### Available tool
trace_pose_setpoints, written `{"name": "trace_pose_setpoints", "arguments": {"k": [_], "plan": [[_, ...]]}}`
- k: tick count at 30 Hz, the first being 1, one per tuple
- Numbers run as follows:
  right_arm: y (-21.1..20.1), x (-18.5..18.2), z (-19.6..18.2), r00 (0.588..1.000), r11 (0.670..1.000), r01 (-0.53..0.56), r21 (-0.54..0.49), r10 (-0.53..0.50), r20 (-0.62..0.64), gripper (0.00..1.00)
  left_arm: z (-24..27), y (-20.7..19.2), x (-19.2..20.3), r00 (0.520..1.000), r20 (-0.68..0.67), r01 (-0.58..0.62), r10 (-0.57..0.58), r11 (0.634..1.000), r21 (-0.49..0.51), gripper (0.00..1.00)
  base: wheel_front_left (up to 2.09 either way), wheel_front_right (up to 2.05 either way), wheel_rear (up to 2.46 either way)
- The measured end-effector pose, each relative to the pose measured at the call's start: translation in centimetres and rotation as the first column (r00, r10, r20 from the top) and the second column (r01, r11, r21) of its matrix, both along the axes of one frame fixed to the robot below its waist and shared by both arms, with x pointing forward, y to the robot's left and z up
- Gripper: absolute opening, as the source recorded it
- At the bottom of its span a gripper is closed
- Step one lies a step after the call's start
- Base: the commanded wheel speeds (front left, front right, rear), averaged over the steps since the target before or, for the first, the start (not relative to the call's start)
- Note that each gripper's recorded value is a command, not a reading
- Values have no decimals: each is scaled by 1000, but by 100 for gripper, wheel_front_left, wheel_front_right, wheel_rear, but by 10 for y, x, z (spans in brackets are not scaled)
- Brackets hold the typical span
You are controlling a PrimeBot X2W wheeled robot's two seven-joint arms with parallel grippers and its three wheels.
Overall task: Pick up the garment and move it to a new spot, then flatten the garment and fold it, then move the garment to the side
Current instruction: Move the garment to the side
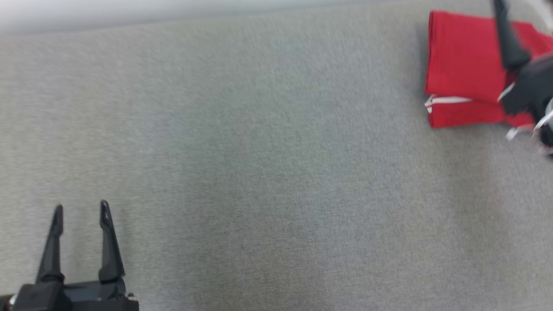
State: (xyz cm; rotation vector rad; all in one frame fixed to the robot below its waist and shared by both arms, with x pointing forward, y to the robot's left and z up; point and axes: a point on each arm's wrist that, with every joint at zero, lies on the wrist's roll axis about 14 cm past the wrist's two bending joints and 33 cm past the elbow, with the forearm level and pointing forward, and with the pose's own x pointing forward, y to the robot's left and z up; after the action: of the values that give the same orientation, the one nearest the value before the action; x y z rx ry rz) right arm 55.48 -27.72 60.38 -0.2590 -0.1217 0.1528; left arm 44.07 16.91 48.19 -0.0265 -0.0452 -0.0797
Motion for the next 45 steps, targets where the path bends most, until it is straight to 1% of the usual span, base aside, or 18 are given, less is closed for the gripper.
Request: {"name": "trace_pose_setpoints", "arguments": {"k": [4, 5, 8, 12, 19, 25, 32, 45], "plan": [[20, -19, -13, 999, 998, -34, 59, 35, -11, 100, 5, 8, -15, 999, 2, -32, 32, 999, -5, 100, 0, 0, 0], [28, -30, -20, 999, 994, -42, 99, 43, -14, 100, 11, 11, -21, 999, 15, -45, 46, 999, -10, 100, 0, 0, 0], [36, -45, -24, 999, 984, -42, 171, 43, -3, 100, 19, 16, -30, 997, 33, -63, 63, 998, -13, 100, 0, 0, 0], [55, -66, -36, 998, 972, -61, 226, 63, -5, 100, 30, 21, -39, 995, 59, -78, 79, 997, -16, 100, 0, 0, 0], [74, -98, -56, 997, 961, -66, 270, 75, -20, 100, 36, 18, -44, 995, 76, -68, 70, 997, -27, 100, 0, 0, 0], [87, -128, -70, 997, 946, -51, 321, 69, -45, 100, 43, 14, -46, 994, 94, -53, 55, 998, -27, 100, 0, 0, 0], [102, -163, -82, 995, 935, -35, 353, 64, -70, 100, 49, 14, -52, 993, 109, -50, 52, 998, -29, 100, 0, 0, 0], [112, -204, -95, 994, 911, 23, 412, 23, -105, 100, 45, 19, -77, 994, 94, -62, 65, 998, -26, 100, 0, 0, 0]]}}
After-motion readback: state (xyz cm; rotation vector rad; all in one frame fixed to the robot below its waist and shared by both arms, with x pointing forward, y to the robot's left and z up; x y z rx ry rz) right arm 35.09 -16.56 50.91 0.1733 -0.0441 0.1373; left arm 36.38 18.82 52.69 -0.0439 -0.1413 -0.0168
